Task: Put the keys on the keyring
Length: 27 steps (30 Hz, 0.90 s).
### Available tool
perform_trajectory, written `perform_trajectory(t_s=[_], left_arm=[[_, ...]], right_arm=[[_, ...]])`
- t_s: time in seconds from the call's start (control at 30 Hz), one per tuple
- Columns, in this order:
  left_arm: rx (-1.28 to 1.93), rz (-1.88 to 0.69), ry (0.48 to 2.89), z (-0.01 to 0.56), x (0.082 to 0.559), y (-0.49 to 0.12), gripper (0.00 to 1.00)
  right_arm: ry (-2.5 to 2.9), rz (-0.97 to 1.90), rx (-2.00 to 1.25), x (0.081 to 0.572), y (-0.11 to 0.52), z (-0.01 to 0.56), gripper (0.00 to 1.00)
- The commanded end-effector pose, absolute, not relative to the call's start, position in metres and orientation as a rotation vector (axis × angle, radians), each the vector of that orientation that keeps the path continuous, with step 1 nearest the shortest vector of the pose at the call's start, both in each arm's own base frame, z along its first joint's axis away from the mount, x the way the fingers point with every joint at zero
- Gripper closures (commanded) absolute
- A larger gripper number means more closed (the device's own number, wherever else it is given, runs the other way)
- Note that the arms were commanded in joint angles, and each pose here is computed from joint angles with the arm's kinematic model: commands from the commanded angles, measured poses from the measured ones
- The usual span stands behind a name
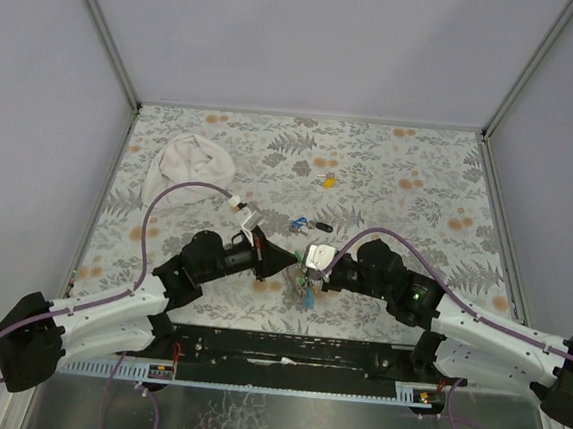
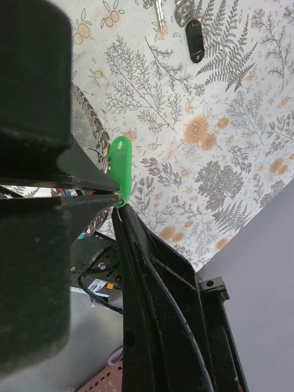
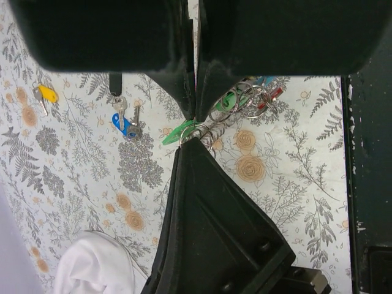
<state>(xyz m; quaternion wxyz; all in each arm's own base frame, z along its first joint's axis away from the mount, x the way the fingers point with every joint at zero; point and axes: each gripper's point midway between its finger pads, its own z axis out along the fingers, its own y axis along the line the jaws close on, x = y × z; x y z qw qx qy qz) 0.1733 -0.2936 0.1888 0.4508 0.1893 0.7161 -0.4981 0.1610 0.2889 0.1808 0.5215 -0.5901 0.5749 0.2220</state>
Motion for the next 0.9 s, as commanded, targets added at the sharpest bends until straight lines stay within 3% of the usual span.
perform_trajectory(t_s=[0.0,0.27,0.57,0.63,0.73,0.87], left_arm=[[0.29,-1.215,1.592,0.221,0.198,-0.281,1.0],[0.157,-1.212,1.475,0.234,0.207,-0.266,1.0],[0.134,-1.25,1.411,0.24,0.204,-0.264,1.0],[0.168,-1.253,1.408,0.24,0.2,-0.265,0.93],[0.227,-1.208,1.436,0.237,0.198,-0.265,0.72],[0.329,-1.147,1.438,0.239,0.192,-0.263,0.63]], right_arm=[[1.429,0.601,-1.439,0.149,0.289,0.164,1.0],[1.374,0.746,-1.467,0.134,0.311,0.172,1.0],[1.377,0.572,-1.411,0.161,0.303,0.192,1.0],[1.361,0.515,-1.388,0.169,0.298,0.203,1.0],[1.32,0.464,-1.38,0.174,0.294,0.22,1.0],[1.294,0.43,-1.407,0.176,0.292,0.228,1.0]])
